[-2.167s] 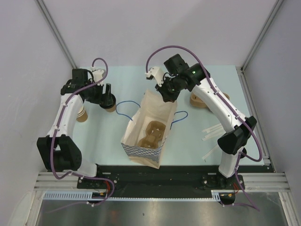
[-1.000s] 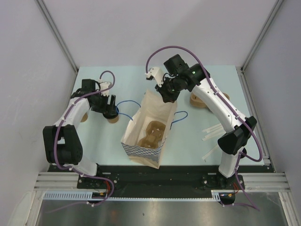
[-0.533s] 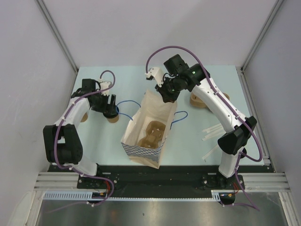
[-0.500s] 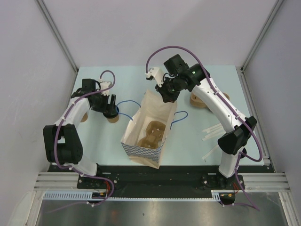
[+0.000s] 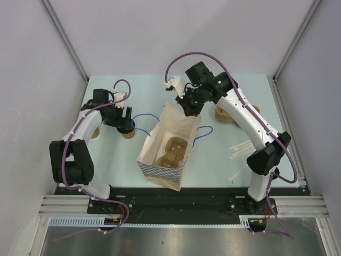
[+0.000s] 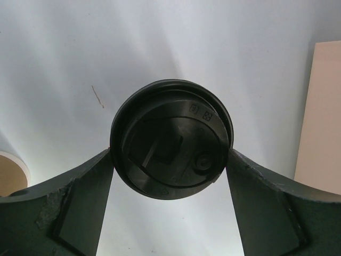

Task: Pack the takeout coffee

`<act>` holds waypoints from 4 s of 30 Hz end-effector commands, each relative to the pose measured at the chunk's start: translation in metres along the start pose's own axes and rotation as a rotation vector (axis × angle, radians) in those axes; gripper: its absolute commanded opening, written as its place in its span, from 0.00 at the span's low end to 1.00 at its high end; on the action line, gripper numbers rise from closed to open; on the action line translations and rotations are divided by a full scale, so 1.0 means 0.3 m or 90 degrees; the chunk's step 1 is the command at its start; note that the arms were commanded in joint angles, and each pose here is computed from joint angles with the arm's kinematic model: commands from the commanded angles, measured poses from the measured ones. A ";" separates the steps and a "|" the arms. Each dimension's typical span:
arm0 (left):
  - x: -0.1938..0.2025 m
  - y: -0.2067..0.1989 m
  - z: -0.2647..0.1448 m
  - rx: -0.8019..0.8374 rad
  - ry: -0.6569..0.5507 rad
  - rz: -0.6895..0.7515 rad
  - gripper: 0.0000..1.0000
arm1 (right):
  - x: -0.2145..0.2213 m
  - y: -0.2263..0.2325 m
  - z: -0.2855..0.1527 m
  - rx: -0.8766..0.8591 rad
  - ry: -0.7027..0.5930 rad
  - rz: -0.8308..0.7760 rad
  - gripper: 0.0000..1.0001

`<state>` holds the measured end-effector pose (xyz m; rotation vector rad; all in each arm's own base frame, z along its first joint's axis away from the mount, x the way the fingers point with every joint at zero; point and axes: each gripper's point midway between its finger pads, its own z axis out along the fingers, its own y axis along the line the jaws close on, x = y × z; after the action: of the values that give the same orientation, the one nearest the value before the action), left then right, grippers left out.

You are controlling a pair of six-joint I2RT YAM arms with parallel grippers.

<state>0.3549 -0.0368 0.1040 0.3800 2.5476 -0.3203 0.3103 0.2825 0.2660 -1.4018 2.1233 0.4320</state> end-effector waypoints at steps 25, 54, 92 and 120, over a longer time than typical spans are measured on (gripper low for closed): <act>-0.208 -0.121 -0.387 0.006 -0.137 0.070 0.30 | -0.015 0.004 -0.081 0.017 -0.030 0.011 0.13; -0.203 -0.842 -1.070 0.317 -0.371 0.442 0.26 | 0.040 -0.012 -0.086 -0.011 -0.042 0.155 0.00; -0.141 -0.809 -0.493 0.215 -0.024 0.573 0.23 | 0.166 0.183 -0.236 -0.177 -0.039 0.561 0.01; -0.034 -0.808 -0.573 0.302 -0.074 0.569 0.25 | -0.078 -0.040 -0.178 -0.189 -0.137 0.196 0.87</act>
<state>0.2088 -0.2126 0.2764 1.5589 1.9824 -0.5327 0.3226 0.2422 0.3025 -0.8859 2.3376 1.0043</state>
